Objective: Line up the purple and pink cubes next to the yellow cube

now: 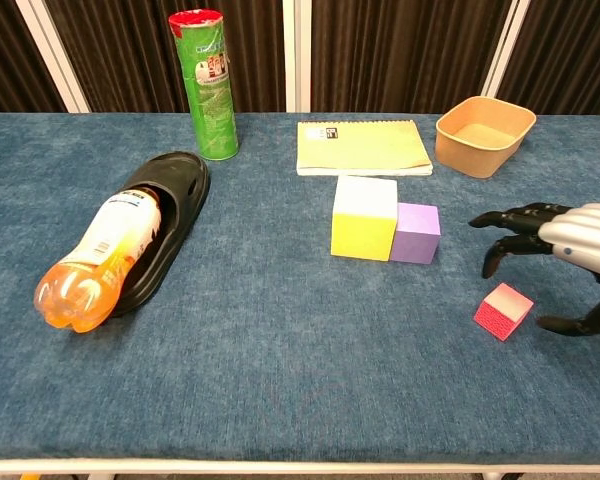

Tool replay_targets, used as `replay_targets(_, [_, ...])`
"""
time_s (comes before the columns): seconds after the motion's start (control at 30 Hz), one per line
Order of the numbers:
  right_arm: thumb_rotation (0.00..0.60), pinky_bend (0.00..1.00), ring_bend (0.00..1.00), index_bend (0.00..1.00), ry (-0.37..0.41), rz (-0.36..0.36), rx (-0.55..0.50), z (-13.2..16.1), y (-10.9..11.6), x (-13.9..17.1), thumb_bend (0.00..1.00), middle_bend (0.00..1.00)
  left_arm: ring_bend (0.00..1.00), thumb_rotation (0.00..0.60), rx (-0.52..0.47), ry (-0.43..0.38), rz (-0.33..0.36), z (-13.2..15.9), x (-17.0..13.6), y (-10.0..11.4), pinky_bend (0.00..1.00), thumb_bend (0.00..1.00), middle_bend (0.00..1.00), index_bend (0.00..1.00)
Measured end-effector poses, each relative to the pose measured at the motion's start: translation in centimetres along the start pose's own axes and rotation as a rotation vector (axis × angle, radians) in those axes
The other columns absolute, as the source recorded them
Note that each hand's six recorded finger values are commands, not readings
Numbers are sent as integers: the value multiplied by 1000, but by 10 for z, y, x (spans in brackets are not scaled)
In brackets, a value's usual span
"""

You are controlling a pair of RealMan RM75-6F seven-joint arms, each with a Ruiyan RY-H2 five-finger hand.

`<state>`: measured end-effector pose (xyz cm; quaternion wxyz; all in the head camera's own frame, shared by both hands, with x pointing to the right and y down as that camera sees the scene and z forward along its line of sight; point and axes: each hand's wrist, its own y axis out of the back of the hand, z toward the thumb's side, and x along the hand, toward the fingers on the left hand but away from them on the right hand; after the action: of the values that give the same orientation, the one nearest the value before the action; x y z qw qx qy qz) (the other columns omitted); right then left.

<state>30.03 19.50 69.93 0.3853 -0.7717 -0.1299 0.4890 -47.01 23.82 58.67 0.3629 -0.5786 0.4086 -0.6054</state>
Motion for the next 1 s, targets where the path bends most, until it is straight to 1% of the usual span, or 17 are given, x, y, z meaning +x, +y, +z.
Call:
replay_targets(0.03, [600, 0, 0, 314, 2, 2, 1, 1, -1, -2, 213, 8, 149, 600, -1, 1, 0, 0, 0, 0, 164, 30, 215, 216])
replay_targets(0.17, [600, 0, 0, 429, -5, 7, 0, 1, -4, -8, 227, 23, 149, 600, -1, 6, 0, -3, -1, -1, 164, 29, 215, 215])
replay_targets(0.27, [600, 0, 0, 488, -19, 9, -3, -1, -6, -10, 234, 42, 149, 600, -3, 9, -3, -4, -1, -2, 164, 30, 215, 215])
replay_targets(0.33, [600, 0, 0, 559, -28, -3, -13, -2, -6, -9, 242, 62, 149, 600, -4, 9, -3, -5, -1, -2, 164, 30, 216, 215])
replay_targets(0.4, [600, 0, 0, 586, -40, -23, -34, -4, -2, -9, 247, 72, 149, 600, -5, 9, -3, -5, -1, -3, 164, 30, 215, 215])
replay_targets(0.53, [600, 0, 0, 588, -99, -93, -102, -14, 15, -8, 245, 74, 149, 600, -5, 5, -3, -5, 0, -3, 164, 30, 215, 215])
replay_targets(0.63, [600, 0, 0, 590, -161, -113, -154, -27, 23, -8, 242, 70, 149, 600, -9, 1, -3, -5, 1, -4, 164, 30, 216, 215])
replay_targets(0.83, [600, 0, 0, 580, -286, -113, -233, -45, 28, -20, 227, 60, 149, 600, -11, -4, -8, -4, 2, -7, 164, 30, 216, 216])
replay_targets(1.0, [600, 0, 0, 554, -341, -105, -270, -40, 24, -41, 216, 57, 149, 600, -12, -1, -9, -6, 3, -7, 164, 30, 216, 215])
